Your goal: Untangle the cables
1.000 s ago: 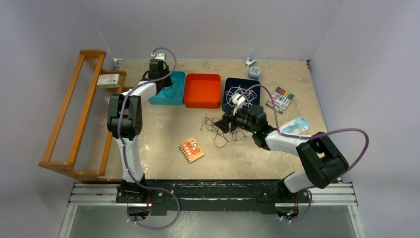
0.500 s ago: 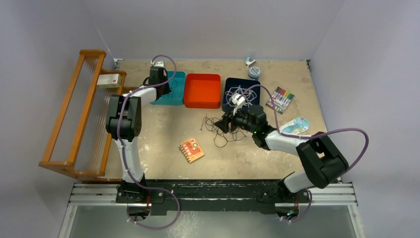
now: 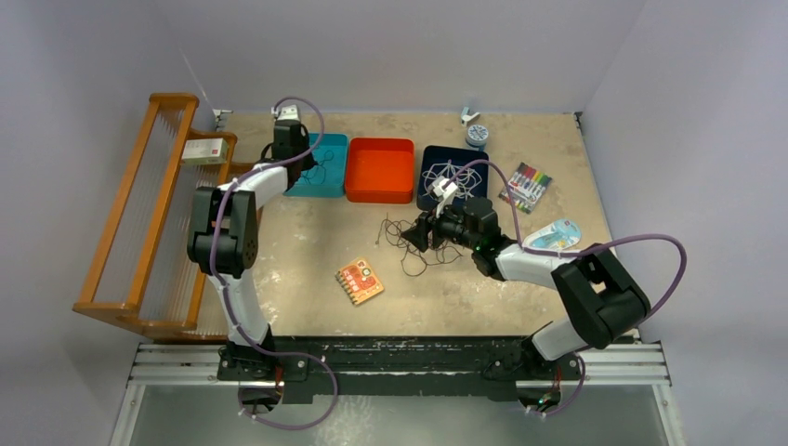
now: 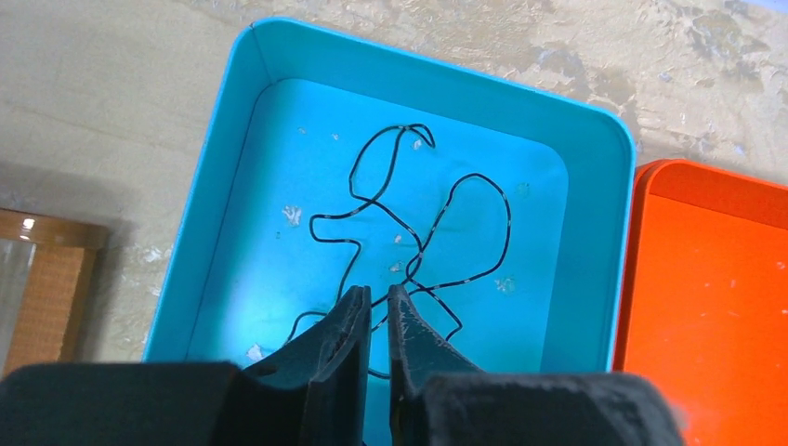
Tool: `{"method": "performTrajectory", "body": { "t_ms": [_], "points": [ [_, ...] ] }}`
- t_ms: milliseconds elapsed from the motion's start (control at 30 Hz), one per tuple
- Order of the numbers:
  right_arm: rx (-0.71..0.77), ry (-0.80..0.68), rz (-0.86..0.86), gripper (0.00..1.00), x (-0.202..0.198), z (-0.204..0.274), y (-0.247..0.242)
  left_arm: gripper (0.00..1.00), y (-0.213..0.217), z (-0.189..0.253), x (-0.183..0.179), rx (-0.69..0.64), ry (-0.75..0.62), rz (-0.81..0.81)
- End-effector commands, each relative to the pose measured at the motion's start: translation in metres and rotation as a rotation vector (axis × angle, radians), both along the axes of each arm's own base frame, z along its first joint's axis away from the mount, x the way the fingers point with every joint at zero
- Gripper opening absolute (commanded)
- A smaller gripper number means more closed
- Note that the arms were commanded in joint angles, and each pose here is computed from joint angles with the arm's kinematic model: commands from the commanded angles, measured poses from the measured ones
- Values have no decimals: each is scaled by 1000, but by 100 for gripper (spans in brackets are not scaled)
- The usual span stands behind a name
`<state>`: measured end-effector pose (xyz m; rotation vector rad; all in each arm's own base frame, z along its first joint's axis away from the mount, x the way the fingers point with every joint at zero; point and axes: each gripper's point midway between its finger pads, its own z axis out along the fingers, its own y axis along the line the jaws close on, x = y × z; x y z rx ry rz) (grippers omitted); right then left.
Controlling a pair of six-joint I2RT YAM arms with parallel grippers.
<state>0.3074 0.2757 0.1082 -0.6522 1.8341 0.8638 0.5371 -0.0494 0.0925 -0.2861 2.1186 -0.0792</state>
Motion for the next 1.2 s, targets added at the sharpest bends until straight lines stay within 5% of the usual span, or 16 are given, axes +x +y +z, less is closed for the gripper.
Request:
{"method": "performTrajectory", "body": {
  "t_ms": [0, 167, 367, 600, 767, 1167],
  "points": [
    [24, -58, 21, 61, 4, 17, 7, 19, -4, 37, 21, -20, -93, -17],
    [25, -62, 17, 61, 5, 19, 6, 37, -6, 82, 28, -30, -179, -21],
    [42, -66, -19, 61, 8, 25, 4, 46, 1, 119, 20, -27, -237, 15],
    [50, -45, -217, 64, 24, 43, -20, 48, 0, 136, -6, -44, -249, 65],
    [41, -28, -385, 66, 35, 52, -43, 48, -42, 137, -39, 45, -207, 47],
    [66, -23, -716, 75, 42, 68, -100, 48, -101, 105, -126, -150, -124, -156]
  ]
}}
